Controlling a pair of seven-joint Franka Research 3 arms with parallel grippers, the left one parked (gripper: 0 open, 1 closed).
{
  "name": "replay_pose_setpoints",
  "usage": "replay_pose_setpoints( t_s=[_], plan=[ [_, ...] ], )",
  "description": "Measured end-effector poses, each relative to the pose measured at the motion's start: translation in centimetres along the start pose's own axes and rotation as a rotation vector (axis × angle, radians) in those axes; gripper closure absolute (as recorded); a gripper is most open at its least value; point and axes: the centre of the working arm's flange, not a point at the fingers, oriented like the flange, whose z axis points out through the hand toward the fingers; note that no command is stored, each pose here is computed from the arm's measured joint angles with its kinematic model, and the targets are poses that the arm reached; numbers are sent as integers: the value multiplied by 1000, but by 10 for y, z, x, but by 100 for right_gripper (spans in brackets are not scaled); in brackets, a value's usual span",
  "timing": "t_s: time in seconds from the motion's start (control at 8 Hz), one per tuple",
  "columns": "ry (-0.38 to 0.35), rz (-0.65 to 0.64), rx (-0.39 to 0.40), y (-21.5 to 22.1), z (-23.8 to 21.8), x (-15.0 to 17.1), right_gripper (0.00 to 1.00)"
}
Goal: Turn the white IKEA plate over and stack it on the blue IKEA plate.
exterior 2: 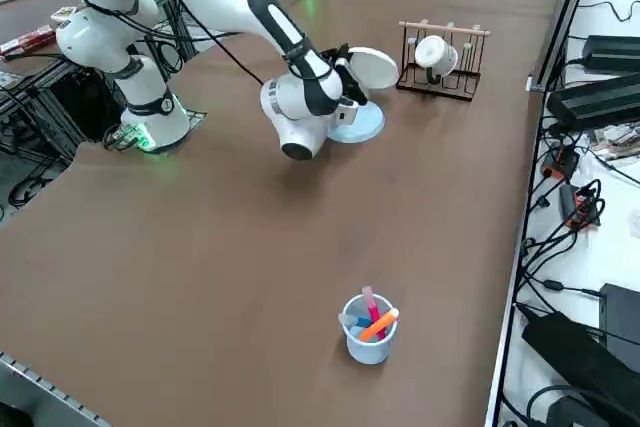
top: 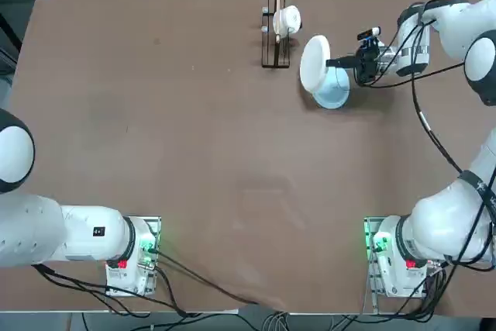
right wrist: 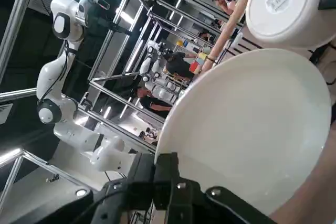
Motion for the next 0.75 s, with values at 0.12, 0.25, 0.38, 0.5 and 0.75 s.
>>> replay_pose_setpoints(
  t_s=[0.12, 0.25, 0.38, 0.5, 0.75],
  plan=[
    [-14, -2, -5, 0, -7, -3, 97],
    [-26, -2, -12, 0, -16, -5, 97],
    [-32, -3, -19, -1, -25, -7, 97],
    [-35, -3, -23, -1, -29, -8, 97],
    [-38, -2, -22, -1, -30, -9, 97]
  ],
)
